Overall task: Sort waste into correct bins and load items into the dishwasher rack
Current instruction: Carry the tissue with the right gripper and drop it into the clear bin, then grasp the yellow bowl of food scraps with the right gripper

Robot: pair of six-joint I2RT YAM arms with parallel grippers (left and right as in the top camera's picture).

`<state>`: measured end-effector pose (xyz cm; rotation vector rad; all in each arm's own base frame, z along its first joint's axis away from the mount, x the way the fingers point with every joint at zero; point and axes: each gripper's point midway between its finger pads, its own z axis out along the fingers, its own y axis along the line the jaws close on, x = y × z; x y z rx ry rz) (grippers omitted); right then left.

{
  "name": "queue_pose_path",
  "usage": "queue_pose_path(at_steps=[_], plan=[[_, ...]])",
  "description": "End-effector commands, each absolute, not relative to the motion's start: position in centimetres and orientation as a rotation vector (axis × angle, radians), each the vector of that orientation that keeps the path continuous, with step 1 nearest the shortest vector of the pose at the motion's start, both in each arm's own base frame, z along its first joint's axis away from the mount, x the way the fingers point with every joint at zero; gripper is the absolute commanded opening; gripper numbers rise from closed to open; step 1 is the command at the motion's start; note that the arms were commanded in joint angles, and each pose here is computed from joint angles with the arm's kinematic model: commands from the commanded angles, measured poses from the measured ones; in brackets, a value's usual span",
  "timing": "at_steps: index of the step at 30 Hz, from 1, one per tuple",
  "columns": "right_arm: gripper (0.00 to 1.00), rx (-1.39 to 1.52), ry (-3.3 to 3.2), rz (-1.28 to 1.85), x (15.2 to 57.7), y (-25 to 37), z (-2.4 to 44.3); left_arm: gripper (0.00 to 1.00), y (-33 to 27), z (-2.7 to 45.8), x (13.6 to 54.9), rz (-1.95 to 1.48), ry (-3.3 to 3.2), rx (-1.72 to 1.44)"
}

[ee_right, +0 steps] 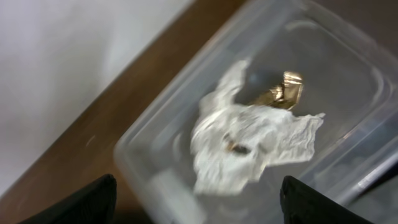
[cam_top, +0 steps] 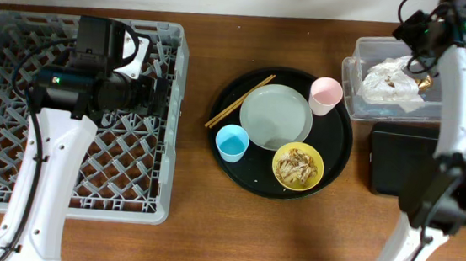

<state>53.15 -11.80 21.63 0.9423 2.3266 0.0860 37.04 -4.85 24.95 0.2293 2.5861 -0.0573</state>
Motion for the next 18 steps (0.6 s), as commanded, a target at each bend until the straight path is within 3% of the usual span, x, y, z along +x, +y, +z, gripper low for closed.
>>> queue_pose_path(at_steps=[1,6,14,18], plan=[[0.85,0.466,2.393,0.259,49.5,-6.2,29.1,0.99,-4.9,25.7,37.4,-0.056,2.566,0.221],[0.84,0.249,2.691,0.315,42.3,-0.4,27.4,0.99,-4.9,25.7,37.4,-0.056,2.566,0.221],[0.74,-0.104,2.972,0.329,36.0,9.2,24.5,0.99,-4.9,25.6,37.4,-0.056,2.567,0.221],[0.71,-0.161,3.097,0.163,33.4,14.1,19.6,0.99,-4.9,25.6,37.4,-0.056,2.567,0.221]])
